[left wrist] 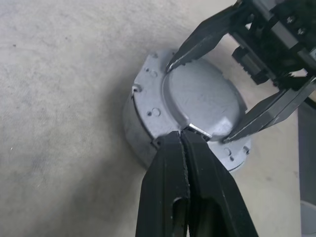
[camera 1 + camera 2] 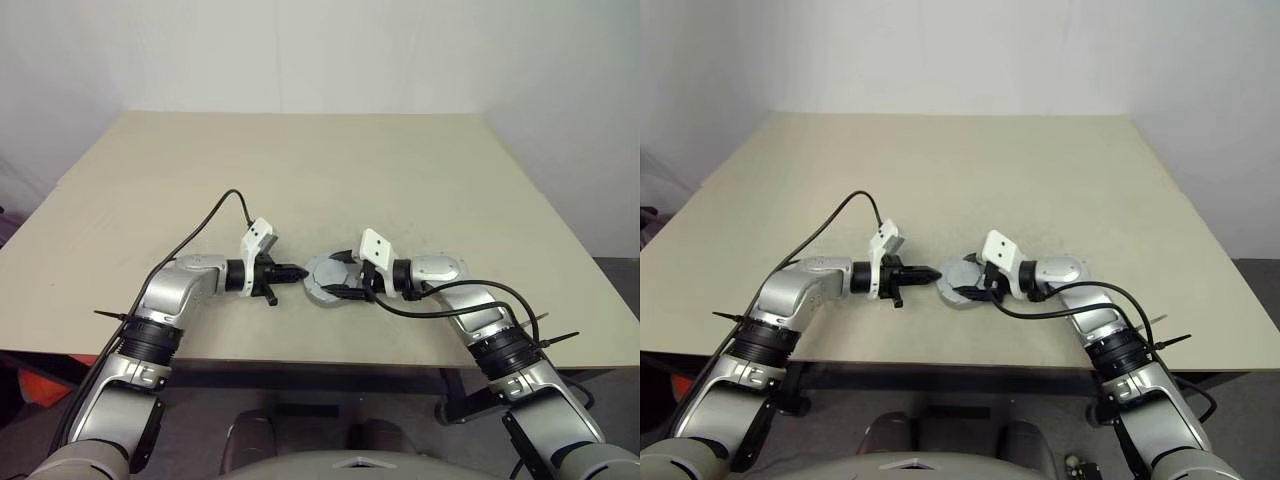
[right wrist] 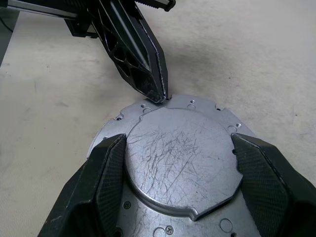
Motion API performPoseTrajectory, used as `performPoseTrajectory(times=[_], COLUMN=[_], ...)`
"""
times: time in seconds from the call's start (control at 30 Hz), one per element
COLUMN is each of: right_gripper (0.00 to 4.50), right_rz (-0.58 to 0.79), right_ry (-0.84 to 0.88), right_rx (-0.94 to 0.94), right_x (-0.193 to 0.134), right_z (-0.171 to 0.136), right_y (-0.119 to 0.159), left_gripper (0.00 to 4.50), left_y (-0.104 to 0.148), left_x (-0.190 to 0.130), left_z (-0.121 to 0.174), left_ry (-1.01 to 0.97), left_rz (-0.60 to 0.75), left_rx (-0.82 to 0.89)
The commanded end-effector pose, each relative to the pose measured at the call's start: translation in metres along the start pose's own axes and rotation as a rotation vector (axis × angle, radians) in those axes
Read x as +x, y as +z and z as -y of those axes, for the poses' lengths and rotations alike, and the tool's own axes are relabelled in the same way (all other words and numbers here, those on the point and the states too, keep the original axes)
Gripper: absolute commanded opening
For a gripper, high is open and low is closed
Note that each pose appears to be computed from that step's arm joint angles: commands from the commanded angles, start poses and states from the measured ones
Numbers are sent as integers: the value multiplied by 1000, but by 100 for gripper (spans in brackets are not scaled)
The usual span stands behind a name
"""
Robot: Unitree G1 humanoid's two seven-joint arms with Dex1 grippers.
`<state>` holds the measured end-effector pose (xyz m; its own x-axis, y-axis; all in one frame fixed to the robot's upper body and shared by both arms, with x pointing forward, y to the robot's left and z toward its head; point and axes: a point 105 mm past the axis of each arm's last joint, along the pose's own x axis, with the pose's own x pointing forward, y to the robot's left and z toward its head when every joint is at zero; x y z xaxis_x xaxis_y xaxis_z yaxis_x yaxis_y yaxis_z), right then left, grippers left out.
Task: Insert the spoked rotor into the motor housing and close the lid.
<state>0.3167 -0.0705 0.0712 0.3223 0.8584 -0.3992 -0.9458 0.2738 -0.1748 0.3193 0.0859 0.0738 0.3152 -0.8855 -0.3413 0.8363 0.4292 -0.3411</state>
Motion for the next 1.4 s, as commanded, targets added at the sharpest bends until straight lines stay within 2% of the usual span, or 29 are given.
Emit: performPoseTrajectory(times=[0.03,0.37,0.5,0.53,0.77,0.87,0.97,1.03,1.13,1.3,1.4], right_gripper=[294,294,434,449,449,449,449,449,449,449,449], right_rz=[-81,-53,-13,0,163,251,304,311,250,148,86], right_ry=[-37,-58,-87,-83,-28,-30,-54,-103,-188,-238,-243], right_rx=[9,37,27,19,12,42,107,201,372,744,899], right_x=[-3,-4,-8,-9,-27,-39,-47,-50,-54,-64,-69], right_z=[6,13,18,17,6,5,10,19,33,34,27], right_y=[-16,-9,4,8,55,79,90,88,67,28,8], left_gripper=[6,6,0,0,0,0,0,0,0,0,0], left_y=[8,4,3,3,3,3,3,4,5,4,4], left_x=[-2,2,2,2,2,2,4,5,6,6,5], left_z=[3,8,7,7,6,5,5,6,6,5,4], left_ry=[-3,-17,-10,-9,-3,-3,-5,-11,-14,-13,-9], left_rz=[10,-1,-9,-9,-8,-10,-10,-9,-8,-11,-10], left_rx=[40,36,39,40,40,41,42,43,45,46,45])
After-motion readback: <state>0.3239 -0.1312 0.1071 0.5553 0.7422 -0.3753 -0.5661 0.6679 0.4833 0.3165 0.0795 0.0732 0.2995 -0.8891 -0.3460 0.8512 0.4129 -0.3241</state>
